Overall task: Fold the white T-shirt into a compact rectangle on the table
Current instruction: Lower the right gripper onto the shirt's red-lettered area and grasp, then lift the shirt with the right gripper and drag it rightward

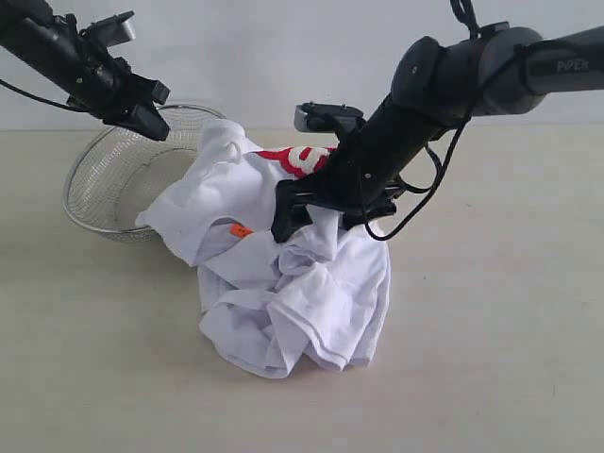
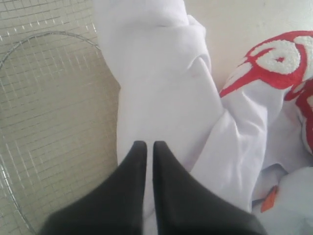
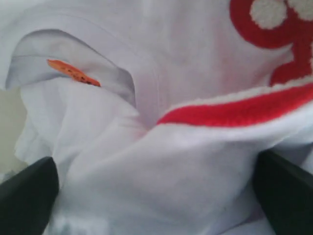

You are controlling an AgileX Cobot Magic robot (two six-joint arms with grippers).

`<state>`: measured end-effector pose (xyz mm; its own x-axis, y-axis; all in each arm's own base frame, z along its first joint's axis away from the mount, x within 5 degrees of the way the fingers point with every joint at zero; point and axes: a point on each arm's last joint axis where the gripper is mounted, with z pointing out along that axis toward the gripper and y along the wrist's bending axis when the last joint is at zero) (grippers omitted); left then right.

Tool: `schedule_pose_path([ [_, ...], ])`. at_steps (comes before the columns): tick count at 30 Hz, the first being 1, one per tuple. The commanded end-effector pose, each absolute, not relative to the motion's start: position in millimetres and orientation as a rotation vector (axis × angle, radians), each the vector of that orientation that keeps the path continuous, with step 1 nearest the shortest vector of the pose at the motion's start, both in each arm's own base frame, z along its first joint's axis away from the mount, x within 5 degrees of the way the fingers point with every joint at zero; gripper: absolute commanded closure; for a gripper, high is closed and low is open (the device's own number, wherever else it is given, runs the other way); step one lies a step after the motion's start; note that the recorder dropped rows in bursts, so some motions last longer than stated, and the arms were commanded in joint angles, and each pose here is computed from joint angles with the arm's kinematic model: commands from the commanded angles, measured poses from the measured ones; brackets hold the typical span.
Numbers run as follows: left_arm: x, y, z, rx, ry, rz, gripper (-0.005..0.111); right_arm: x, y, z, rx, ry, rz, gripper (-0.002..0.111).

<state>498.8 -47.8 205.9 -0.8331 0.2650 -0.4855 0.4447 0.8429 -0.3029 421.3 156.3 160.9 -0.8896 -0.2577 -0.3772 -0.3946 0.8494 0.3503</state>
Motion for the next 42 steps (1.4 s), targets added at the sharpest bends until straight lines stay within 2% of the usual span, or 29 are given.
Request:
schedule_pose_path([
  [1,500,-45,204,0.526,2.601,-0.533,0.102,421,158,146,-0.500,2.755,0.611,0.003],
  [5,502,-43,190,0.491,2.647,-0.510,0.102,421,166,130,-0.508,2.775,0.607,0.004],
  [7,503,-43,183,0.488,2.658,-0.514,0.102,419,170,125,-0.526,2.784,0.605,0.010],
  [8,504,-43,180,0.485,2.660,-0.512,0.102,418,172,125,-0.541,2.784,0.599,0.017],
  [10,506,-42,175,0.476,2.659,-0.507,0.102,417,176,124,-0.575,2.774,0.572,0.038],
  [13,510,-40,163,0.426,2.672,-0.467,0.102,418,177,125,-0.588,2.760,0.562,0.088],
  [14,511,-38,158,0.398,2.683,-0.447,0.102,418,176,126,-0.619,2.756,0.551,0.109],
  [16,513,-35,149,0.377,2.703,-0.406,0.102,417,175,126,-0.641,2.762,0.531,0.106],
  [21,515,-27,134,0.298,2.750,-0.290,0.102,417,167,125,-0.675,2.796,0.390,0.109],
  [30,516,-18,118,0.243,2.804,-0.172,0.102,419,122,124,-0.659,2.912,-0.234,0.109],
  [33,516,-14,117,0.224,2.806,-0.159,0.102,420,106,132,-0.629,2.926,-0.354,0.109],
  [38,516,-4,117,0.186,2.810,-0.157,0.102,422,78,152,-0.515,2.937,-0.382,0.109],
  [42,517,-8,119,0.208,2.797,-0.218,0.102,421,77,166,-0.552,2.912,-0.331,0.109],
])
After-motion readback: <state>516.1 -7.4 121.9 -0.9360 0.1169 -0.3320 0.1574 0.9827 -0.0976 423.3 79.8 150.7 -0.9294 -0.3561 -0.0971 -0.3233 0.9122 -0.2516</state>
